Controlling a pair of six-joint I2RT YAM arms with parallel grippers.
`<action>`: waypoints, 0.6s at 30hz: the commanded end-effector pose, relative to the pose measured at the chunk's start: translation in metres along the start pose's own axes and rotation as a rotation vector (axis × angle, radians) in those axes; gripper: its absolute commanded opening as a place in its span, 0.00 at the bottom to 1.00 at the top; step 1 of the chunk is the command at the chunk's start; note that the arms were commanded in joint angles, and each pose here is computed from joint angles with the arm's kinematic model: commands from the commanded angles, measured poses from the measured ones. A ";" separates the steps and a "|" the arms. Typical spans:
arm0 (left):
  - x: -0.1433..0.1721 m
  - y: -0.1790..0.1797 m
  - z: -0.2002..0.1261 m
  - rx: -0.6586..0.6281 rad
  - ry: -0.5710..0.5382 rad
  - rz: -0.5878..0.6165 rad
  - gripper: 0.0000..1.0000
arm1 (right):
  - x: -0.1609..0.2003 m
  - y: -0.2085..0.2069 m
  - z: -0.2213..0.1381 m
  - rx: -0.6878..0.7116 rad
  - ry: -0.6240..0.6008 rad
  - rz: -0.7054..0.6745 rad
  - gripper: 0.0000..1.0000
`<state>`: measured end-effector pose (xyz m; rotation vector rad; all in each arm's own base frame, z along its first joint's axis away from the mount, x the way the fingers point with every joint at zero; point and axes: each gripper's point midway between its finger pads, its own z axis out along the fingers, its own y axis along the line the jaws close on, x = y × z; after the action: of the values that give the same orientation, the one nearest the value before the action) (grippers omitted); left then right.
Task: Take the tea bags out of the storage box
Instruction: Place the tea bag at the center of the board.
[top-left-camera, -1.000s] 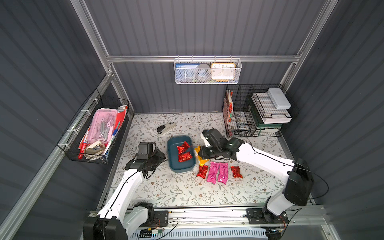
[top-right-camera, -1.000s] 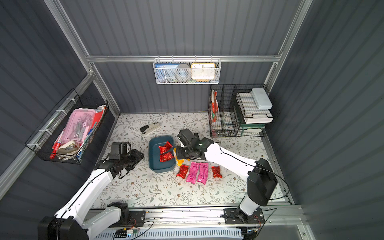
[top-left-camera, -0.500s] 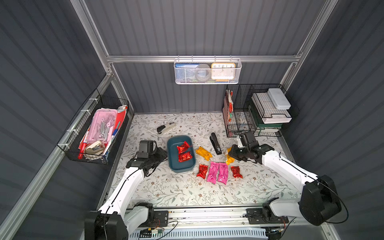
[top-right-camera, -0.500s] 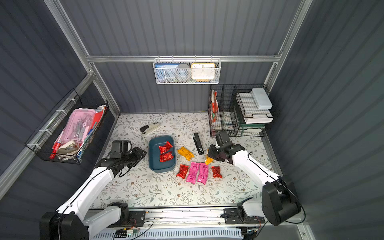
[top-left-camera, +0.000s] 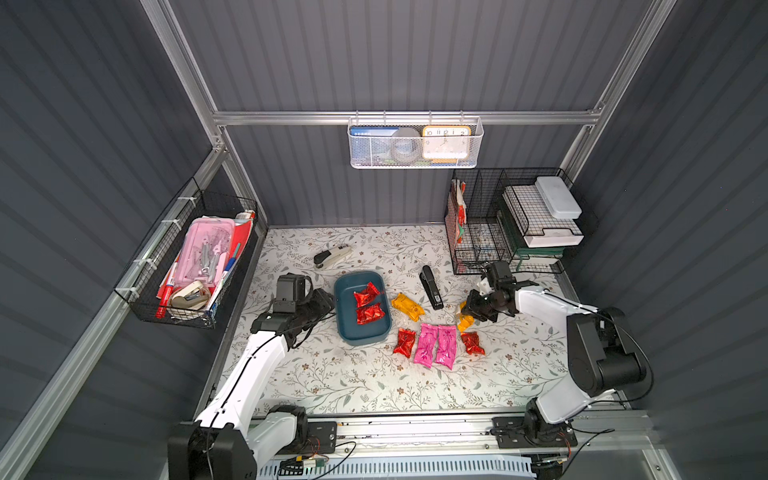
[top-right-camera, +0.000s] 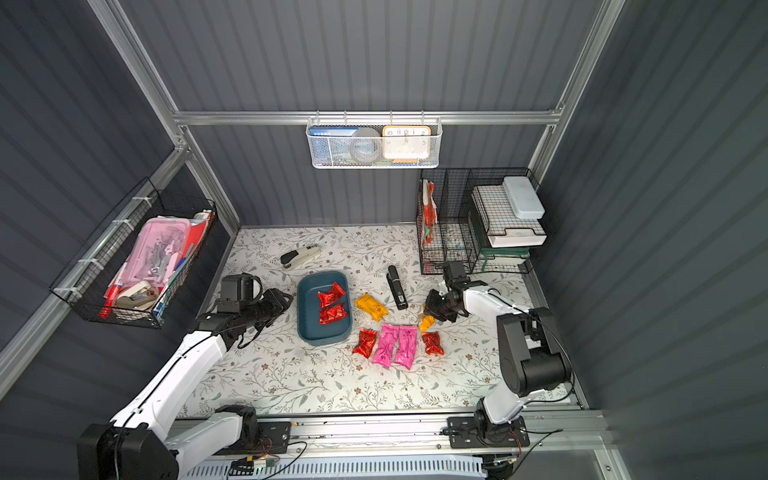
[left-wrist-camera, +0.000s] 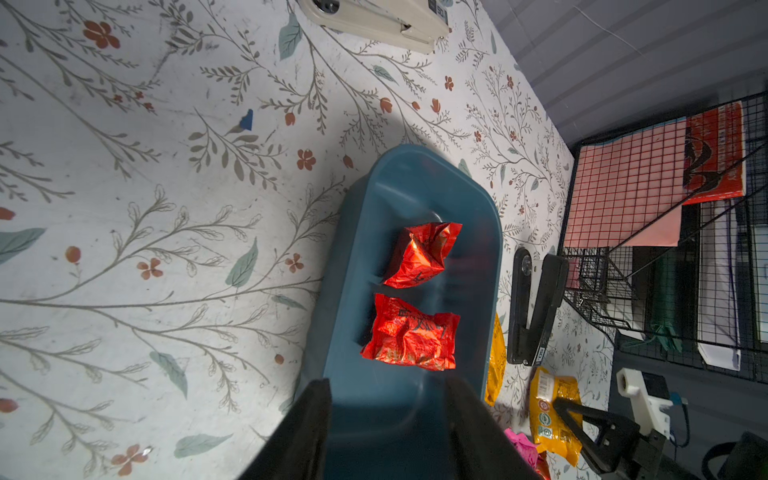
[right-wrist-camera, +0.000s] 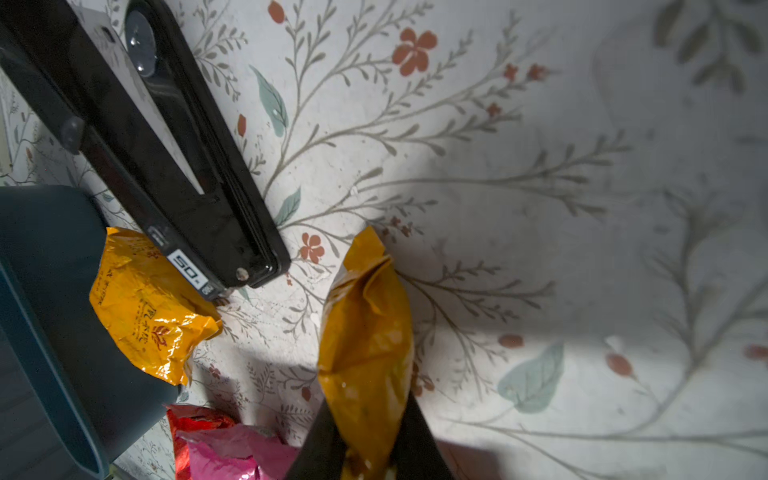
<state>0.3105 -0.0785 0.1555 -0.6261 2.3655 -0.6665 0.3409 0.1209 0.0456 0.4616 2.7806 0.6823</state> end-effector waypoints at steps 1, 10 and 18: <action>-0.002 -0.002 -0.003 0.011 -0.003 0.029 0.49 | -0.016 0.007 0.004 -0.053 -0.015 -0.009 0.20; 0.000 -0.001 0.002 0.000 0.019 0.036 0.49 | -0.025 -0.023 -0.008 0.067 -0.060 -0.016 0.50; 0.004 0.004 0.005 -0.007 0.021 0.030 0.49 | -0.033 -0.016 -0.063 0.147 -0.158 -0.060 0.52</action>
<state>0.3110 -0.0794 0.1508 -0.6089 2.3846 -0.6596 0.3526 0.0789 0.0770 0.4490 2.7069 0.4882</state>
